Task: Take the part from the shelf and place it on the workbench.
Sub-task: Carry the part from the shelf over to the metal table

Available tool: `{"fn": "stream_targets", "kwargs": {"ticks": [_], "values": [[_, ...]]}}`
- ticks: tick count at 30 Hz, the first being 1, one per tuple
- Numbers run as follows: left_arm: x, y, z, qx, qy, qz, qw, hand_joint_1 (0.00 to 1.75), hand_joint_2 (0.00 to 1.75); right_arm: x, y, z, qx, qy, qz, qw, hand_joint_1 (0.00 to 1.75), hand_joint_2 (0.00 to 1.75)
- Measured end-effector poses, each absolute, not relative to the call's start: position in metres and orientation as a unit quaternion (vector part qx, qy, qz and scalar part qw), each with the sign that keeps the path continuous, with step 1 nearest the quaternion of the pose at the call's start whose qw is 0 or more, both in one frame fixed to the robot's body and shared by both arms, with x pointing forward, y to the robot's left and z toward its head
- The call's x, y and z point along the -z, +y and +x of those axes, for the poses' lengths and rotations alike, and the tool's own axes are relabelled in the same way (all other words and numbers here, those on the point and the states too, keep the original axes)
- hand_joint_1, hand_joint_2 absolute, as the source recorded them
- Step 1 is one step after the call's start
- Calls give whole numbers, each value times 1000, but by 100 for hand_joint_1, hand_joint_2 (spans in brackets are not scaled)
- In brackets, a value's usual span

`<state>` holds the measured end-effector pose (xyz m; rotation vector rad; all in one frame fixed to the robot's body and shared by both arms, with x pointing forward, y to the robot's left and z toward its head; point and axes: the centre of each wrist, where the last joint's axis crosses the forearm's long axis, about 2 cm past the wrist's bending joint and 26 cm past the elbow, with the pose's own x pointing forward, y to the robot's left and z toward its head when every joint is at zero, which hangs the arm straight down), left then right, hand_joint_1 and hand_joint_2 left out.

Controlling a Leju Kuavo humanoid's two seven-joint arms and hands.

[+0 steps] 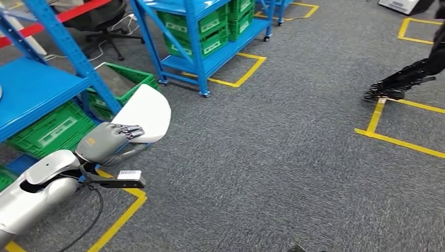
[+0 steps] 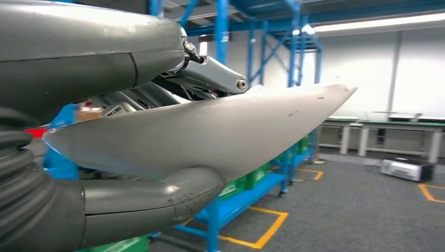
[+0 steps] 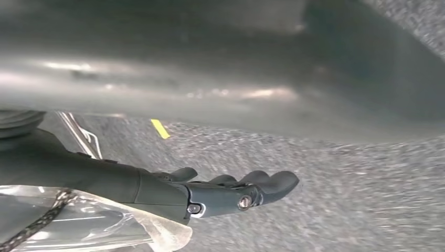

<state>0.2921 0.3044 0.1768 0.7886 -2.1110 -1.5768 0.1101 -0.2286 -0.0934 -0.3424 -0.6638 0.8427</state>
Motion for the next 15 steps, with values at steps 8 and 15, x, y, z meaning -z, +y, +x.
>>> {"fn": "stream_targets", "kwargs": {"ticks": [8,15], "values": [[-174,306,290,565,-751,279,197,175,175,93,-228,110,-399,-315,-161,846,0,0],[-176,307,291,564,-751,282,195,175,175,94,-227,107,-399,-313,-158,847,0,0]]}}
